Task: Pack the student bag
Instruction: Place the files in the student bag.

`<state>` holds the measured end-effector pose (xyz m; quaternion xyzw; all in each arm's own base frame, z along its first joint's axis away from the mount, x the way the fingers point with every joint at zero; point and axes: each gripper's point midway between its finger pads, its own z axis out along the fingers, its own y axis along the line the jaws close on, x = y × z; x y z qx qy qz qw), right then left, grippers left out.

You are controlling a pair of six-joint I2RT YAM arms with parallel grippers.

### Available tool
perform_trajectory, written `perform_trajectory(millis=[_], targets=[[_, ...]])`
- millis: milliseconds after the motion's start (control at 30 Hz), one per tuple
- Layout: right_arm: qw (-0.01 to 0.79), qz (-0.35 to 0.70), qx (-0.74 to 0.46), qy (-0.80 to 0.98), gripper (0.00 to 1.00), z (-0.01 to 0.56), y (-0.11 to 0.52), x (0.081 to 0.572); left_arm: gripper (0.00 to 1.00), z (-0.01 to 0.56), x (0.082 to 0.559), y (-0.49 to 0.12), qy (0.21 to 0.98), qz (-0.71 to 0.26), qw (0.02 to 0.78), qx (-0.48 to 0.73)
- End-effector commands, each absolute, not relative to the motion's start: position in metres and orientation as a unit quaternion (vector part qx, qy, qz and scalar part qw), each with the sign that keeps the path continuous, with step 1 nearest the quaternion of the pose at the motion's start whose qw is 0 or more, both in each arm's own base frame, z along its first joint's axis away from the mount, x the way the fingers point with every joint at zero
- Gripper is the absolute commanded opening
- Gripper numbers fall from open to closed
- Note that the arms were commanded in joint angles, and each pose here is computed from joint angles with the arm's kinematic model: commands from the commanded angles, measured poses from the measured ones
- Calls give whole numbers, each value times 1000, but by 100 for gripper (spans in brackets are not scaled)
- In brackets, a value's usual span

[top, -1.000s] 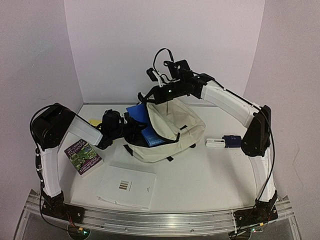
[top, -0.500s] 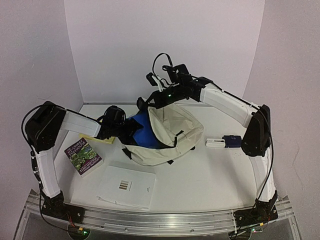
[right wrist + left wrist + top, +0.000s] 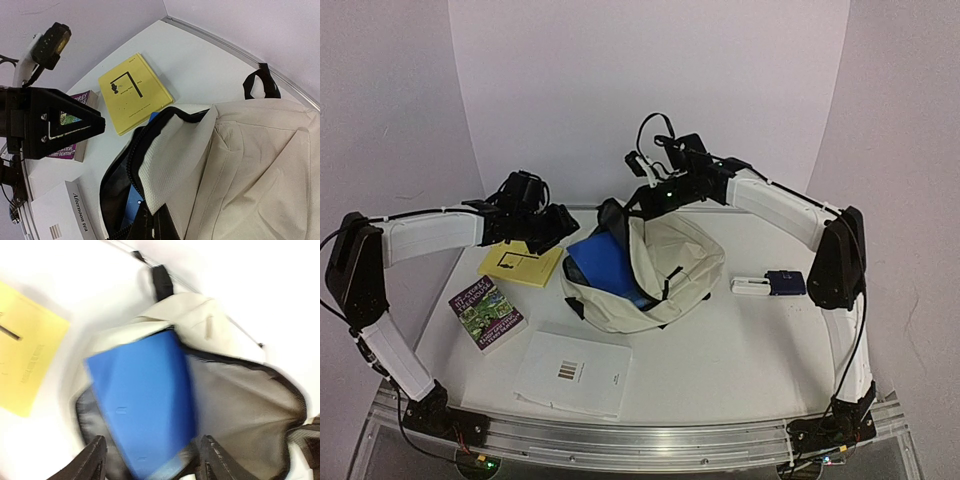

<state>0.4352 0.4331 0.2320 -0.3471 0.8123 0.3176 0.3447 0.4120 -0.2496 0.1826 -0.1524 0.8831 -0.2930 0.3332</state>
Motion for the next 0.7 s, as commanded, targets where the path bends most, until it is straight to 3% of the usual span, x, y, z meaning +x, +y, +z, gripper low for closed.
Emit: perform_trajectory(millis=[0, 200, 533, 667], targets=[[406, 333, -355, 774, 0, 297, 432, 429, 59, 149, 403, -209, 906, -240, 315, -149], [416, 339, -355, 765, 0, 313, 430, 425, 49, 115, 412, -205, 921, -245, 279, -116], [418, 351, -352, 761, 0, 324, 430, 420, 50, 91, 436, -228, 928, -254, 266, -58], [416, 353, -353, 760, 0, 324, 429, 418, 44, 85, 445, -231, 926, -255, 273, -58]])
